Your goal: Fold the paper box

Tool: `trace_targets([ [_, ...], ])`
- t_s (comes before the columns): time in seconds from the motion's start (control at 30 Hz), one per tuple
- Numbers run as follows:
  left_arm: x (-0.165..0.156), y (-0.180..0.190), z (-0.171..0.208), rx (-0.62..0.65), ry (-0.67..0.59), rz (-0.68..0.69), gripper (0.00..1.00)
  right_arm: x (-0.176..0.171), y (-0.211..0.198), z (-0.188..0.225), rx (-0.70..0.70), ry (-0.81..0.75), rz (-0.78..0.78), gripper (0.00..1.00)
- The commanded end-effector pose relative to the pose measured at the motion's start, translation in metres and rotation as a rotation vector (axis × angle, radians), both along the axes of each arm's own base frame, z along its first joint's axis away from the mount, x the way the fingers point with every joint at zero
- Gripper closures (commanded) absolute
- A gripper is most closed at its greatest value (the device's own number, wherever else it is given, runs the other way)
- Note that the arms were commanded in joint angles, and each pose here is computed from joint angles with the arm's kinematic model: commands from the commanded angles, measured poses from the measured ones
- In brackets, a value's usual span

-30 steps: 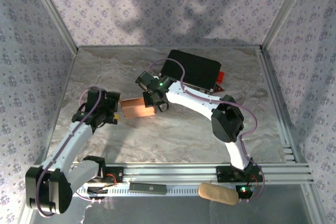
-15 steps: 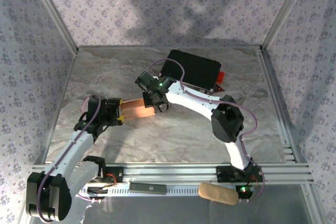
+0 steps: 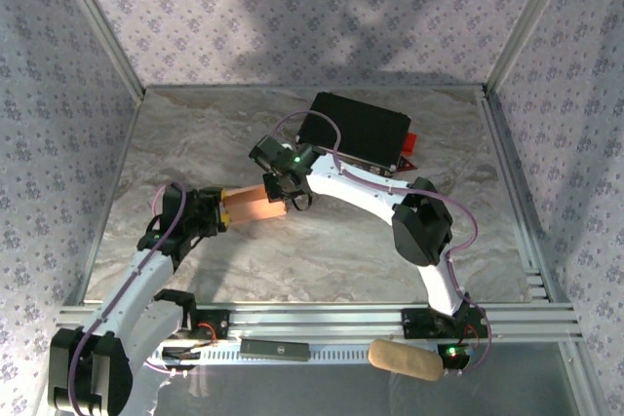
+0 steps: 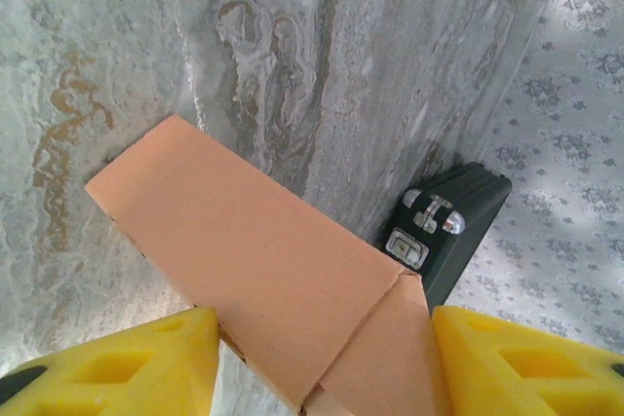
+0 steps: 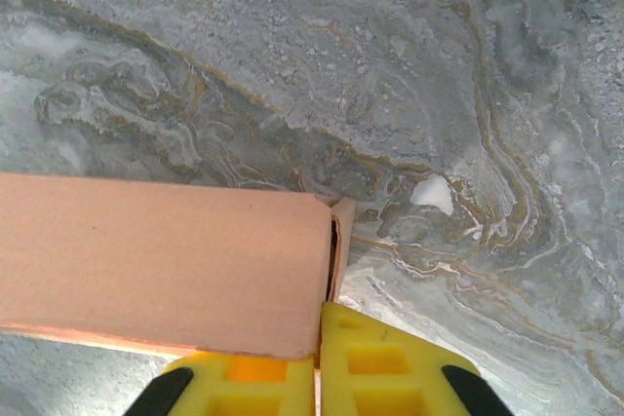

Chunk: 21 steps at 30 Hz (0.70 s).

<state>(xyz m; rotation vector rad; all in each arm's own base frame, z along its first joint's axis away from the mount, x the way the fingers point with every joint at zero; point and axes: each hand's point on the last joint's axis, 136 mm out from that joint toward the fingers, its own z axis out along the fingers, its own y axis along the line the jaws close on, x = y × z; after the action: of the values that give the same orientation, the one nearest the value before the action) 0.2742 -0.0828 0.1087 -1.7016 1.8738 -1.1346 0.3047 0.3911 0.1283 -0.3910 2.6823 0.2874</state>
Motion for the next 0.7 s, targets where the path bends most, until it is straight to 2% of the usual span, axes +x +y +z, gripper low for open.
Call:
trace_targets([
  [0.0,-0.003,0.006,-0.007,-0.003,0.018,0.04,0.44,-0.017,-0.004,0.004,-0.003,0.034,0.028,0.87],
  [0.2,-0.004,0.008,-0.011,0.001,0.021,0.047,0.47,-0.028,-0.003,0.021,0.054,0.022,0.04,0.74],
  [0.4,-0.005,0.008,-0.011,0.0,0.02,0.047,0.48,-0.038,0.0,0.046,0.209,0.029,0.027,0.69],
  [0.5,-0.005,0.008,-0.01,0.002,0.017,0.048,0.48,-0.038,0.003,0.059,0.327,0.031,-0.006,0.67],
  [0.6,-0.006,0.009,-0.011,0.007,0.02,0.048,0.48,-0.028,-0.002,0.066,0.505,0.066,-0.113,0.57],
  [0.67,-0.007,0.009,-0.011,0.01,0.018,0.048,0.48,-0.019,-0.005,0.065,0.631,0.115,-0.183,0.53],
])
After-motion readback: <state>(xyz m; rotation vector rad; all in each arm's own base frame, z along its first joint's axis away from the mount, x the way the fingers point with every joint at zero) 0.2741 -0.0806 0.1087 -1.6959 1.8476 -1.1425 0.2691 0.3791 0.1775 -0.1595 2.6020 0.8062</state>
